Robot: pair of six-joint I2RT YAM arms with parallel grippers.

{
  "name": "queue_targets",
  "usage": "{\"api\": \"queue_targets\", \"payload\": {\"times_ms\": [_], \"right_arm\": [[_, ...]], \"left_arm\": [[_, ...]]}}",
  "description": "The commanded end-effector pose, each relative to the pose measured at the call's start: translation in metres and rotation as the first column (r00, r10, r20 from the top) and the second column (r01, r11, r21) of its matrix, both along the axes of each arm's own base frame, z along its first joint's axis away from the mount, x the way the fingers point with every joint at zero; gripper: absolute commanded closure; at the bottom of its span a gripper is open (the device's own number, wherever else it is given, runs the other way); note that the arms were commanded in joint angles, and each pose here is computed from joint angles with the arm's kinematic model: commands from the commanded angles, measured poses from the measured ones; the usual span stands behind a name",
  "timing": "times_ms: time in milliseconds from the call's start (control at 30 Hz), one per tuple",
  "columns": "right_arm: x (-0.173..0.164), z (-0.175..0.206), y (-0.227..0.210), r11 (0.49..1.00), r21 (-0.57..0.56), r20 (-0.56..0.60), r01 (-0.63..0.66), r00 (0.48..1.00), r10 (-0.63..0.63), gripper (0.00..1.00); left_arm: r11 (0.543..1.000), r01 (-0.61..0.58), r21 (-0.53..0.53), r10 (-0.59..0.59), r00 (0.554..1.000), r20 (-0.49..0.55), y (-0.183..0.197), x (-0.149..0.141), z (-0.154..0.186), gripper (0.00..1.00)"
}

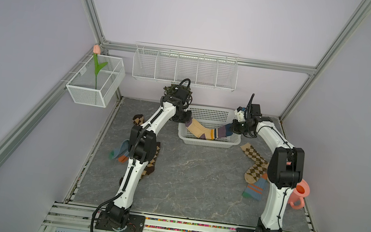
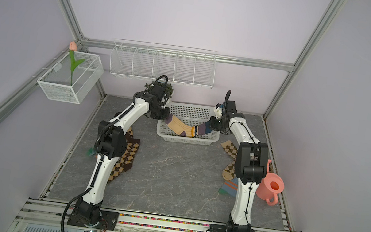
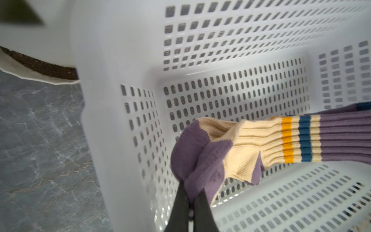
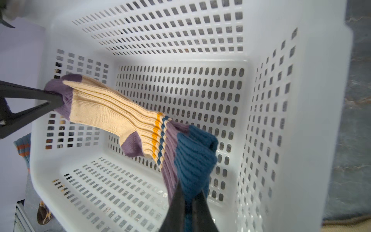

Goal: Place the socks together as a pair
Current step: Place a pair of socks in the bin.

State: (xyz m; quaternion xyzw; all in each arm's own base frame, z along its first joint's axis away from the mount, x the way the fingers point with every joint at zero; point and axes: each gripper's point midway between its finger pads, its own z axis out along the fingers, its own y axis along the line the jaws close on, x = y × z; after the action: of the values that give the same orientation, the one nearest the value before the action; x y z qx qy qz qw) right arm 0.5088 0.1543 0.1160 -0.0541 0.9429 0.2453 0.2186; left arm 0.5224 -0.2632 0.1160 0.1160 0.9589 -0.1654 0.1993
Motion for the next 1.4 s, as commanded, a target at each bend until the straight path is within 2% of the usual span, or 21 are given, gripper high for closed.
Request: {"api": "queue_targets", "payload": {"times_ms": [0, 267, 333, 400, 433, 533, 767, 1000, 1167, 1333, 1367], "right_arm": [[0.005, 0.001, 0.003, 1.000, -0.006, 0.004, -0.023, 1.000, 0.023, 0.93], [0.009, -0.009, 0.002, 0.999, -0.045, -0.009, -0.022, 1.000, 0.022, 0.93], [0.008, -0.010, -0.002, 0.998, -0.068, -0.010, -0.014, 1.000, 0.014, 0.92], [0.008, -0.006, -0.005, 0.996, -0.087, 0.001, -0.006, 1.000, 0.006, 0.86], [0.008, -0.002, -0.007, 0.995, -0.096, 0.009, 0.001, 1.000, 0.000, 0.83], [0.007, 0.012, -0.009, 0.993, -0.116, 0.037, 0.010, 0.999, -0.006, 0.71], [-0.002, 0.062, -0.009, 0.994, -0.111, 0.137, 0.018, 0.991, -0.002, 0.55], [-0.035, 0.118, -0.007, 0.999, -0.045, 0.242, 0.005, 0.970, 0.006, 0.54], [-0.067, 0.123, -0.008, 1.000, -0.026, 0.256, -0.002, 0.967, 0.008, 0.53], [-0.102, 0.116, -0.004, 0.999, 0.031, 0.260, -0.009, 0.966, 0.001, 0.53], [-0.113, 0.115, 0.008, 0.998, 0.043, 0.261, -0.038, 0.965, 0.025, 0.53]], "left_arm": [[0.999, -0.018, 0.039, 0.017, 1.000, 0.020, 0.015, 0.005, 0.010, 1.00], [0.999, -0.017, 0.029, 0.016, 0.999, 0.027, 0.016, 0.010, 0.007, 1.00], [0.999, -0.022, 0.027, 0.021, 0.999, 0.031, 0.017, 0.010, 0.012, 0.88], [0.999, -0.023, 0.022, 0.022, 0.999, 0.044, 0.017, 0.009, 0.019, 0.67], [1.000, -0.023, 0.018, 0.022, 0.998, 0.054, 0.017, 0.010, 0.025, 0.61], [1.000, -0.028, 0.010, 0.027, 0.996, 0.088, 0.018, 0.010, 0.042, 0.53], [1.000, -0.028, -0.012, 0.030, 0.983, 0.182, 0.017, -0.003, 0.100, 0.51], [0.998, -0.034, -0.046, 0.045, 0.965, 0.259, 0.024, -0.039, 0.150, 0.51], [0.994, -0.097, -0.044, 0.106, 0.944, 0.314, 0.048, -0.066, 0.160, 0.51], [0.981, -0.192, 0.011, 0.178, 0.930, 0.322, 0.083, -0.101, 0.146, 0.49], [0.973, -0.230, 0.030, 0.209, 0.925, 0.317, 0.093, -0.107, 0.140, 0.49]]}}
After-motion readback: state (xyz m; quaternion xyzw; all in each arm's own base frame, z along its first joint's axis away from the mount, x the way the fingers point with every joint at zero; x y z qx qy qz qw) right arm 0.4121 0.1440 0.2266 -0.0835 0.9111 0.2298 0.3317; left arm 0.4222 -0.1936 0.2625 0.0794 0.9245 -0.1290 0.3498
